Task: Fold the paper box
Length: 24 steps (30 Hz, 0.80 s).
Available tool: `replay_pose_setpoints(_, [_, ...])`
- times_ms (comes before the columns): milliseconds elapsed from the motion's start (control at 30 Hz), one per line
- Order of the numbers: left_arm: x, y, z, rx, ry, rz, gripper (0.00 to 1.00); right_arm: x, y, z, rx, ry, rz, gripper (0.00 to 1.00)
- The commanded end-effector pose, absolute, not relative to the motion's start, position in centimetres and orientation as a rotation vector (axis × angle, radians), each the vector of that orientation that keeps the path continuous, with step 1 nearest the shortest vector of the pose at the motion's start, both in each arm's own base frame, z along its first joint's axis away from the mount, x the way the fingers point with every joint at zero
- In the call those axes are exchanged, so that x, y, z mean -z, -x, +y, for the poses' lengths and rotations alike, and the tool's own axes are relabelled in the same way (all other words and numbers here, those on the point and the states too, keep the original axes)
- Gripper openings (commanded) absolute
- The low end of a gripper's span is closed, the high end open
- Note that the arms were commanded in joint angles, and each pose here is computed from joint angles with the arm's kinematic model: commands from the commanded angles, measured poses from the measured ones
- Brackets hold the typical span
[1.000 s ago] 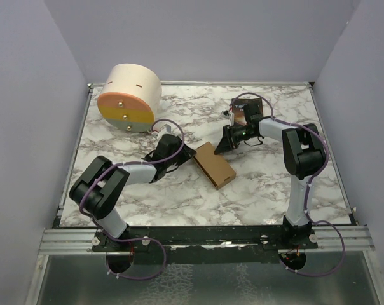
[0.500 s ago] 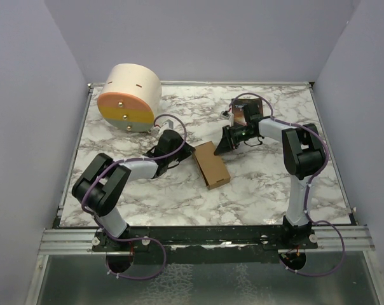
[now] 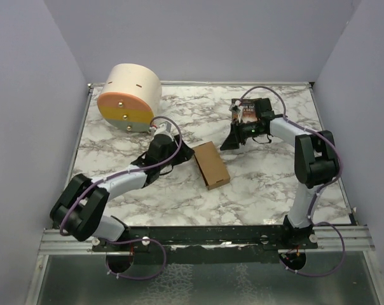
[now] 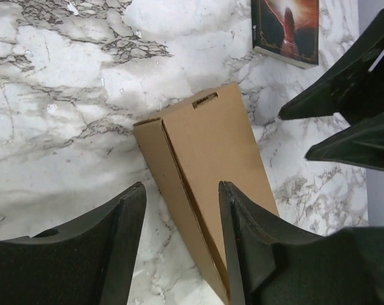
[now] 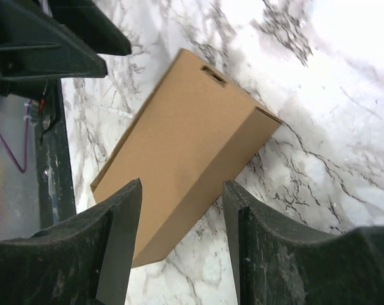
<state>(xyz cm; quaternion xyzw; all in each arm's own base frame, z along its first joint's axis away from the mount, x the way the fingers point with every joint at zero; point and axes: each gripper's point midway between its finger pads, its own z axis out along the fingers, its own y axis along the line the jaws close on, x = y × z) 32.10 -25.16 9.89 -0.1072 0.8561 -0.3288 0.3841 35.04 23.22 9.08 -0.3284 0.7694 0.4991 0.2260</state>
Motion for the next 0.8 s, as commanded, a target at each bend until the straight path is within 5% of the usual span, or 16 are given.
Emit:
replay_pose_setpoints(0, [-11.9,-29.0,-26.1,0.995,0.087,2.116,0.53,-13.5,-32.8,23.0,-1.366,1.099,1.843,0.54])
replay_pose_setpoints(267, [-13.1,-22.1,-29.0,1.266,-0.072,2.079,0.52,-12.2,-22.5,20.5,-1.047,1.715,1.063,0.57])
replay_pose_setpoints(500, [-9.8,-19.7,-28.0,1.109,-0.177,2.161,0.0,-9.7,-22.6,19.0,-0.913,1.847,1.074,0.53])
replay_pose_setpoints(767, [-7.0,-17.3,-28.4,0.901,-0.59,1.861,0.0,-7.4,-24.1,18.4,-0.928,1.838,1.25,0.29])
